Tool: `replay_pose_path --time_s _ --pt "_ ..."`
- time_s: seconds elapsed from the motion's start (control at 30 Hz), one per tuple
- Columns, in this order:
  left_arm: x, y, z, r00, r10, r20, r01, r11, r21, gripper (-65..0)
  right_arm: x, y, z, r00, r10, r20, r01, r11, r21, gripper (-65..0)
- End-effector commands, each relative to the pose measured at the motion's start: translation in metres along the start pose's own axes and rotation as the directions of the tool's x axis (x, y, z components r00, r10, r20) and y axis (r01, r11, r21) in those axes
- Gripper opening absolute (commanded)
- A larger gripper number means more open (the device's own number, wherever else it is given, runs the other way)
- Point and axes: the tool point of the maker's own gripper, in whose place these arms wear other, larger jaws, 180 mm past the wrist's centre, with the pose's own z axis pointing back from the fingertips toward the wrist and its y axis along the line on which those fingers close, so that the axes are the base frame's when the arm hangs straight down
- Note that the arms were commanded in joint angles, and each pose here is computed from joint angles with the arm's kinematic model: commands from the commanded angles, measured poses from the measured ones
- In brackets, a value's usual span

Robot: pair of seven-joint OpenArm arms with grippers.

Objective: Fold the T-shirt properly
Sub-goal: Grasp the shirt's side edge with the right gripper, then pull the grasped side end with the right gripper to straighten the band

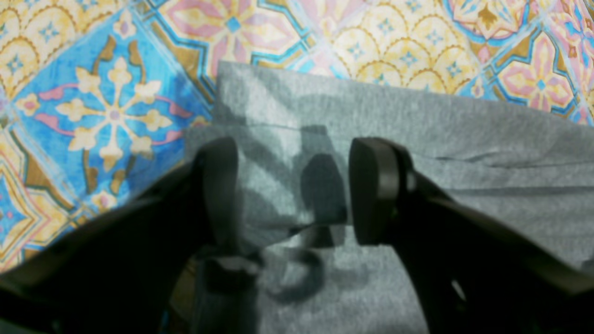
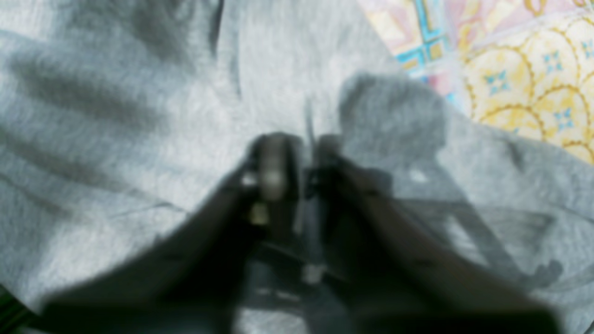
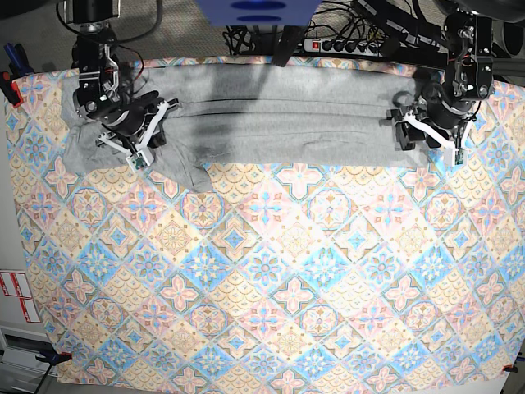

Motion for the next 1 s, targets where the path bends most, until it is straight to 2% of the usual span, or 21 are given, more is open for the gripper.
replay_pose_path --time_s 0.0,0.17,0.43,0.77,0.97 --pt "0.013 0.001 0.003 0.999 -0.01 0.037 0.01 1.0 -0.003 -26.2 0.012 -0.008 0.005 0.999 0.011 0.039 -0.01 1.0 -0.017 -65.0" --pt "0.014 0.002 0.003 0.999 -0.01 0.038 0.01 1.0 -0.002 -26.2 0.028 -0.006 0.014 0.995 0.035 0.088 -0.032 0.999 -0.026 -64.8" --pt "0.014 0.002 0.003 0.999 -0.01 0.038 0.01 1.0 -0.002 -26.2 0.031 0.019 0.046 0.987 0.09 0.132 -0.089 0.996 -0.016 -64.8" --pt "0.014 0.002 0.003 0.999 -0.01 0.038 0.01 1.0 -0.002 -26.2 -0.013 0.007 0.082 0.997 0.054 0.062 -0.049 0.996 -0.081 -64.8" --pt "0.014 0.002 0.003 0.999 -0.009 0.039 0.009 1.0 0.0 -26.2 -0.04 0.012 0.089 0.999 0.033 -0.004 -0.033 0.997 -0.071 -64.8"
